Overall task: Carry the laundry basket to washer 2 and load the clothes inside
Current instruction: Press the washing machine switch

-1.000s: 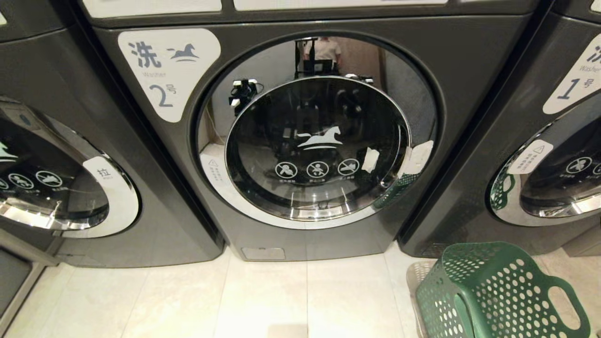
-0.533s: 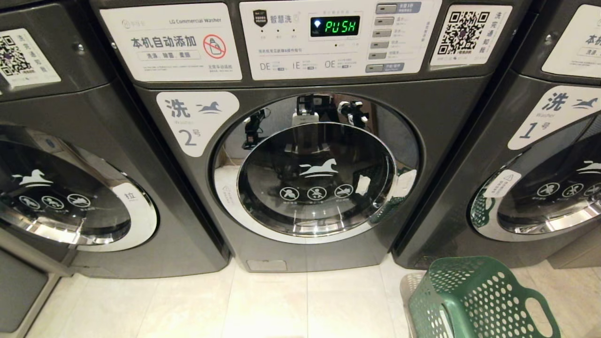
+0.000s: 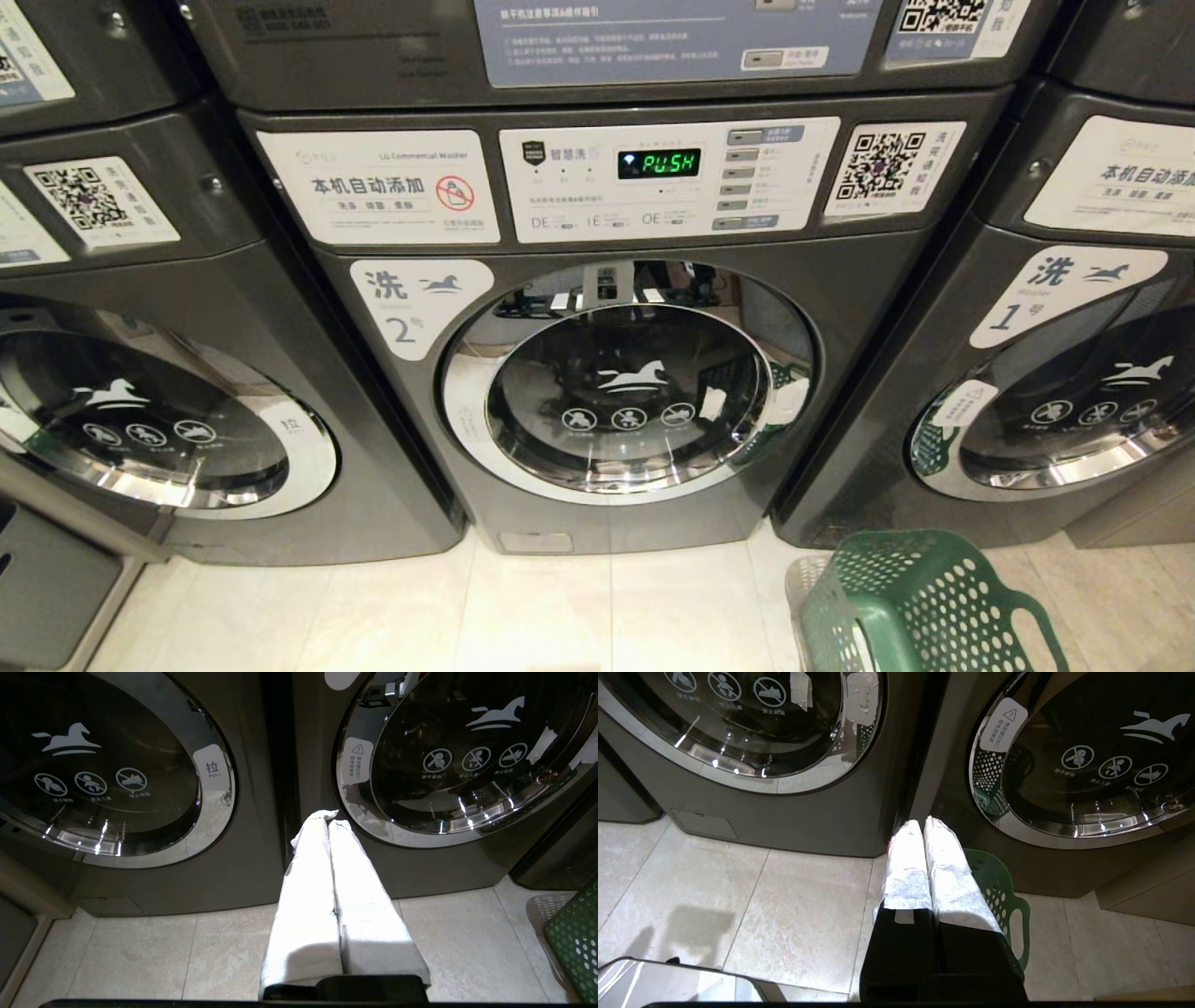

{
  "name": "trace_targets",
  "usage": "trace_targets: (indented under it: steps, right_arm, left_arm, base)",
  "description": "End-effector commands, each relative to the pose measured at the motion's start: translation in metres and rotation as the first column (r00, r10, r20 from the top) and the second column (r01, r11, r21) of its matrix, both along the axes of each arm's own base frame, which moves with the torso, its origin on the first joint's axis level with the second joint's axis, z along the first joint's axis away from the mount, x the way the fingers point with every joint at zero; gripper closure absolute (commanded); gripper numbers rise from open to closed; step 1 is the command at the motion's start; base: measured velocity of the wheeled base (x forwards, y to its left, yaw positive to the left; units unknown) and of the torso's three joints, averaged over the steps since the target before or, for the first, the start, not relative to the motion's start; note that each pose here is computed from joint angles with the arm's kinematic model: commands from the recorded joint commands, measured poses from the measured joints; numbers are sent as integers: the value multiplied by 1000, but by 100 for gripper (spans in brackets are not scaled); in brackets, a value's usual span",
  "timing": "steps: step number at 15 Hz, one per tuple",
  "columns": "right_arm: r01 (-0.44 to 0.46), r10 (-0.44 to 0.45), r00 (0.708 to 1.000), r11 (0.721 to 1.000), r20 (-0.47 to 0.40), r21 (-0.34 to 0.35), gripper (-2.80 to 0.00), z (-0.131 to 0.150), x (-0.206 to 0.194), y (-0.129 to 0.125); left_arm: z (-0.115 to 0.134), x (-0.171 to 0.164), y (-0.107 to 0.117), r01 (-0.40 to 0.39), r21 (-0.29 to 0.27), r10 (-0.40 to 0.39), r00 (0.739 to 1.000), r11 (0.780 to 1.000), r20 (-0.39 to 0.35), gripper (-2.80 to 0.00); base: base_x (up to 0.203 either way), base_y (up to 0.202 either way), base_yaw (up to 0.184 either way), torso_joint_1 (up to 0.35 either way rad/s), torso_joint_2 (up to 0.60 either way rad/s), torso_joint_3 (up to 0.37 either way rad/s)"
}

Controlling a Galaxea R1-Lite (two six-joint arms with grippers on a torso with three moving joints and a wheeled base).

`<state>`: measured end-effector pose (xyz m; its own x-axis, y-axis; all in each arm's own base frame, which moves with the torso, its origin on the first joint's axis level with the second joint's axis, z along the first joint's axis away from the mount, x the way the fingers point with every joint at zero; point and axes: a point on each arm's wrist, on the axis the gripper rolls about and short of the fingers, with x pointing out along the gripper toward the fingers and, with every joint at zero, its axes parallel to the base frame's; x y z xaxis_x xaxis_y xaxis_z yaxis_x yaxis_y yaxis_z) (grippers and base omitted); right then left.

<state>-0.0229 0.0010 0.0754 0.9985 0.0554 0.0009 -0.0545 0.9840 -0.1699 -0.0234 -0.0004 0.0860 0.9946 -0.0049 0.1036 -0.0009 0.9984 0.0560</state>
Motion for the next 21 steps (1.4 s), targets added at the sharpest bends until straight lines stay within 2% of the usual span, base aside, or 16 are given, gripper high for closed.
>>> trace_targets:
  steps: [1,7,15,17,19,21]
  right_arm:
    - [-1,1,1000,1000,-2,0,0,0,0,0]
    - [-5,5,1000,1000,-1,-3,0,0,0,0]
    - [-3,3,1000,1000,7,-24,0,0,0,0]
    - [3,0,998,999,63,-37,0,20,-6,0]
    - [11,-8,997,999,82,-37,0,58,-15,0]
    - [8,-9,999,1000,-34,-26,0,91,-2,0]
  left_arm:
    - [-11,3,0,1,0,-1,999,1000,-40,0]
    - [-11,3,0,0,-5,0,999,1000,-40,0]
    - [-11,3,0,0,-5,0,999,1000,-40,0]
    - [-11,3,0,-1,-5,0,999,1000,-40,0]
    - [-11,3,0,-1,-5,1,999,1000,-40,0]
    - [-11,3,0,0,-5,0,999,1000,-40,0]
  base:
    - [0,0,0,196,-496,-300]
    - [0,0,0,192,-462,-266]
    - [0,0,0,18,-33,-19]
    - [0,0,0,0,0,0]
    - [0,0,0,0,0,0]
    - [0,0,0,0,0,0]
